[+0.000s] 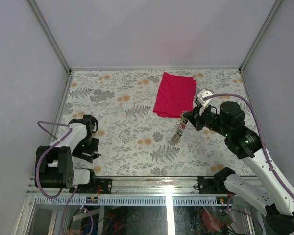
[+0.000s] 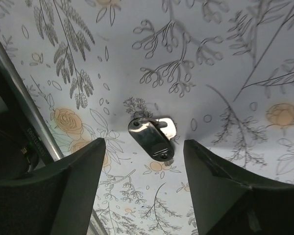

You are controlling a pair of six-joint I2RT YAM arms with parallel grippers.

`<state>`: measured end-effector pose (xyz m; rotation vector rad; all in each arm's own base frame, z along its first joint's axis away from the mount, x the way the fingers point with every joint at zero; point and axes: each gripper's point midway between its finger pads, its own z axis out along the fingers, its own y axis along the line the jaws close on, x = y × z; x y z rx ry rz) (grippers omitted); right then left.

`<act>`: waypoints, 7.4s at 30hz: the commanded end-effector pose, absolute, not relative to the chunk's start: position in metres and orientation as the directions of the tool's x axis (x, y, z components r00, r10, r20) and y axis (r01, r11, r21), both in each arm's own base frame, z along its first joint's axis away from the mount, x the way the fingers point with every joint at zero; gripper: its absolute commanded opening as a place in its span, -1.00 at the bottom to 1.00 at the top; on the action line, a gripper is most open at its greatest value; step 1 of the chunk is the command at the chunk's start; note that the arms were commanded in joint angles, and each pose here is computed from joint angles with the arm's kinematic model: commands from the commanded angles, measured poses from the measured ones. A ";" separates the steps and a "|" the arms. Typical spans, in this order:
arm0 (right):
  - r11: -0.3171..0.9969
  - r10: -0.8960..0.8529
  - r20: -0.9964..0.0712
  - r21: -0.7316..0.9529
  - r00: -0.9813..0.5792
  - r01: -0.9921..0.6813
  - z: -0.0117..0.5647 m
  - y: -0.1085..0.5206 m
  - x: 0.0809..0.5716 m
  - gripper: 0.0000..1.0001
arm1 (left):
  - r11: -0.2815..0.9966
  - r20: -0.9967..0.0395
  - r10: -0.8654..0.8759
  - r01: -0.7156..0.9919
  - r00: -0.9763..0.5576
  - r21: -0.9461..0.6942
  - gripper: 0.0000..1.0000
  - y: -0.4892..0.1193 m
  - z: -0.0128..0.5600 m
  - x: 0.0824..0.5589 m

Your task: Put the keys on the keyring

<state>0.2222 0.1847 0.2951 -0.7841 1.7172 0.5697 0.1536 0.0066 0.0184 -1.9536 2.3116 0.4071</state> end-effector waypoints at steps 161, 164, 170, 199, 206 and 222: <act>0.554 -0.170 -0.983 -0.037 -0.069 -0.831 0.337 0.203 0.209 -1.00 | 0.946 -0.426 0.036 0.168 -0.904 -0.277 -0.63 -0.140 0.022 0.308; 0.555 -0.168 -0.983 -0.037 -0.068 -0.831 0.338 0.202 0.209 -1.00 | 0.943 -0.420 0.040 0.173 -0.906 -0.283 -0.73 -0.141 0.021 0.308; 0.560 -0.167 -0.983 -0.036 -0.070 -0.828 0.338 0.201 0.209 -1.00 | 0.936 -0.431 0.040 0.185 -0.901 -0.299 -0.96 -0.145 0.025 0.309; 0.457 -0.001 -0.829 -0.497 0.559 -0.737 0.382 0.212 0.186 -1.00 | 0.312 -0.927 0.123 0.901 -0.353 -0.302 -1.00 -0.271 0.322 0.258; 0.466 0.003 -0.732 -0.602 0.681 -0.649 0.403 0.209 0.181 -1.00 | 0.059 -0.956 0.091 0.960 -0.277 -0.273 -1.00 -0.283 0.377 0.222; 0.473 0.002 -0.583 -0.715 0.812 -0.514 0.439 0.212 0.181 -1.00 | 0.036 -0.961 0.051 0.962 -0.273 -0.271 -1.00 -0.325 0.424 0.200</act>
